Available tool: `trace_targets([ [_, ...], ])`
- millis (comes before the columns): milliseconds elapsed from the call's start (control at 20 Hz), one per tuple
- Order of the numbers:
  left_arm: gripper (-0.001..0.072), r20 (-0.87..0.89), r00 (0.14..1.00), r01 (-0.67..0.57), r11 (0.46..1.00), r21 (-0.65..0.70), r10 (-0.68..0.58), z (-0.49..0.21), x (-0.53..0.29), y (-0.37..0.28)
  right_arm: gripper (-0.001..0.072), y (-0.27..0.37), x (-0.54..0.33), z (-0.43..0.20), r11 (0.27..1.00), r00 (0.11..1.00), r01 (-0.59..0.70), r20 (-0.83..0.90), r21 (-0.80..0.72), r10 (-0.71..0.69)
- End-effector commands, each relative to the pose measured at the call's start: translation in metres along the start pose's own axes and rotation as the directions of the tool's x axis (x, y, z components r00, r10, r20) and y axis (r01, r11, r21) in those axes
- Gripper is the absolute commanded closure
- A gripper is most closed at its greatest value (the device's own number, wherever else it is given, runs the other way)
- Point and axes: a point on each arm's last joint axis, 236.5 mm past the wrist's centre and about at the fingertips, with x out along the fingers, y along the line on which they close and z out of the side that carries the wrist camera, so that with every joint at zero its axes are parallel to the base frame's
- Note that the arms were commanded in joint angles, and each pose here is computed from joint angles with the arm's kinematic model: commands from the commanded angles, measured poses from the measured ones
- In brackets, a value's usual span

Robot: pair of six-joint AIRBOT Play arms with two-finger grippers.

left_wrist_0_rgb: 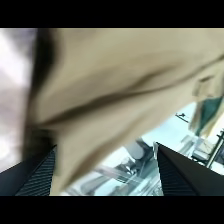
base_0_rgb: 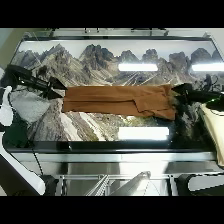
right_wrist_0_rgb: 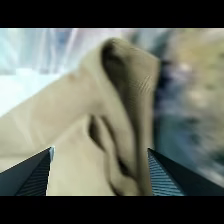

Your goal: Fold the shirts.

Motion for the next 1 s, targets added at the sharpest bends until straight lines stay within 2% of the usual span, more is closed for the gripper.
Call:
trace_targets([
  [0, 0.0059, 0.03, 1.0, -0.001, 0.997, 0.079, -0.001, 0.005, -0.022, -0.036, 0.0074, -0.029, -0.019, -0.005, 0.991, 0.989, 0.133, -0.07, 0.023, -0.131],
  [100, 0.0336, 0.018, 1.0, -0.005, 0.994, 0.105, 0.003, 0.003, -0.015, -0.048, 0.0075, -0.03, -0.002, -0.019, 0.992, 0.985, 0.125, -0.121, 0.03, -0.12],
  [150, 0.059, 0.001, 1.0, -0.005, 0.993, 0.115, 0.005, 0.002, -0.007, -0.052, 0.0076, -0.029, 0.008, -0.026, 0.992, 0.982, 0.123, -0.147, 0.026, -0.118],
  [200, 0.0693, -0.018, 1.0, -0.003, 0.992, 0.127, 0.006, 0.0, 0.002, -0.058, 0.0086, -0.026, 0.019, -0.034, 0.992, 0.978, 0.122, -0.175, 0.015, -0.117],
  [350, 0.0692, -0.07, 0.997, -0.006, 0.984, 0.175, 0.019, -0.008, 0.033, -0.079, 0.0087, -0.016, 0.052, -0.056, 0.992, 0.964, 0.126, -0.232, -0.023, -0.128],
  [450, 0.0692, -0.069, 0.997, -0.023, 0.976, 0.217, 0.039, -0.006, 0.062, -0.096, 0.0215, -0.006, 0.07, -0.066, 0.991, 0.957, 0.127, -0.256, -0.044, -0.134],
  [500, 0.0692, -0.064, 0.995, -0.053, 0.97, 0.237, 0.07, -0.004, 0.08, -0.098, 0.0235, 0.002, 0.079, -0.069, 0.991, 0.954, 0.121, -0.267, -0.063, -0.134],
  [550, 0.0692, -0.066, 0.992, -0.086, 0.962, 0.259, 0.106, -0.003, 0.099, -0.099, 0.0371, 0.009, 0.086, -0.072, 0.99, 0.952, 0.114, -0.277, -0.082, -0.133],
  [600, 0.0692, -0.078, 0.987, -0.112, 0.952, 0.284, 0.14, -0.006, 0.121, -0.101, 0.0645, 0.016, 0.091, -0.075, 0.989, 0.95, 0.106, -0.285, -0.101, -0.131],
  [650, 0.0693, -0.098, 0.979, -0.14, 0.94, 0.311, 0.178, -0.012, 0.145, -0.102, 0.0686, 0.021, 0.093, -0.076, 0.988, 0.949, 0.099, -0.288, -0.115, -0.129],
  [750, 0.0693, -0.145, 0.95, -0.212, 0.912, 0.351, 0.276, -0.028, 0.188, -0.093, 0.0687, 0.029, 0.092, -0.075, 0.988, 0.949, 0.085, -0.293, -0.126, -0.119],
  [850, 0.0692, -0.174, 0.893, -0.324, 0.862, 0.39, 0.414, -0.043, 0.219, -0.071, 0.0687, 0.038, 0.08, -0.071, 0.99, 0.948, 0.059, -0.305, -0.129, -0.096],
  [950, 0.0692, -0.215, 0.869, -0.326, 0.843, 0.428, 0.446, -0.062, 0.249, -0.07, 0.0687, 0.049, 0.06, -0.062, 0.991, 0.95, 0.03, -0.304, -0.13, -0.069],
])
